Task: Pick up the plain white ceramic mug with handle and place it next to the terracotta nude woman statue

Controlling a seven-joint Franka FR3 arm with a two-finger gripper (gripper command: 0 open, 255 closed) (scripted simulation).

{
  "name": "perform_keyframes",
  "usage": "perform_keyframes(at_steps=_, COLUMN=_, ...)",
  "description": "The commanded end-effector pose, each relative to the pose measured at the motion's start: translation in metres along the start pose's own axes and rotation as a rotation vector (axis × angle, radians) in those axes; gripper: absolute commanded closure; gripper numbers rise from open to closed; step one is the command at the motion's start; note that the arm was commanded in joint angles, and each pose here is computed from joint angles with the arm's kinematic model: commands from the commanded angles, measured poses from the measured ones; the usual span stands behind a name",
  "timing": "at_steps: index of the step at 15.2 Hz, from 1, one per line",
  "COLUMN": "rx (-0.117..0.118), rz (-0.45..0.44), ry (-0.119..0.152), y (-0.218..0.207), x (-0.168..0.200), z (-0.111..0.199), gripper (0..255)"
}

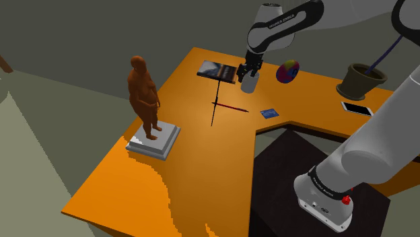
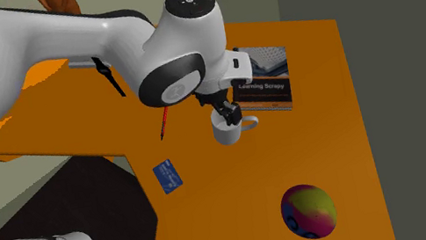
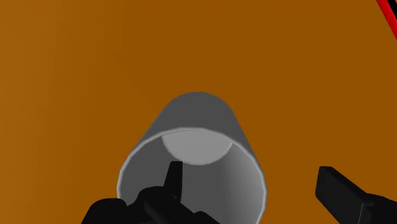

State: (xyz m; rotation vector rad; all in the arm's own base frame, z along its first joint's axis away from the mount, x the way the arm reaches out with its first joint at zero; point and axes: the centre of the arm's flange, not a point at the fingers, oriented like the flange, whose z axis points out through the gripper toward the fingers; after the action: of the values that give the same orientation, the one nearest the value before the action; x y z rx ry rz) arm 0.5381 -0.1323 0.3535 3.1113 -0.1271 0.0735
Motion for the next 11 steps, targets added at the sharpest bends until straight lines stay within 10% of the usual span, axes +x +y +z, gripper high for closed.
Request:
perform_keyframes(at_steps=1, rx=0.0, rz=0.0, ry=0.001, y=-0.0002, x=-0.0004, z=0.0046, gripper=0)
perform_keyframes(at_steps=7, rx=0.0, rz=0.0, ry=0.001, y=-0.0002, x=-0.0004, z=0.0046, gripper=0)
perform_keyframes(at_steps=8, rx=0.0, rz=0.0, ry=0.001, y=-0.0002, x=-0.0004, z=0.0046, gripper=255)
perform_keyframes(at_steps=11, rx=0.0, rz=0.0, ry=0.001, y=-0.0001, x=-0.0004, z=0.0046, gripper=255)
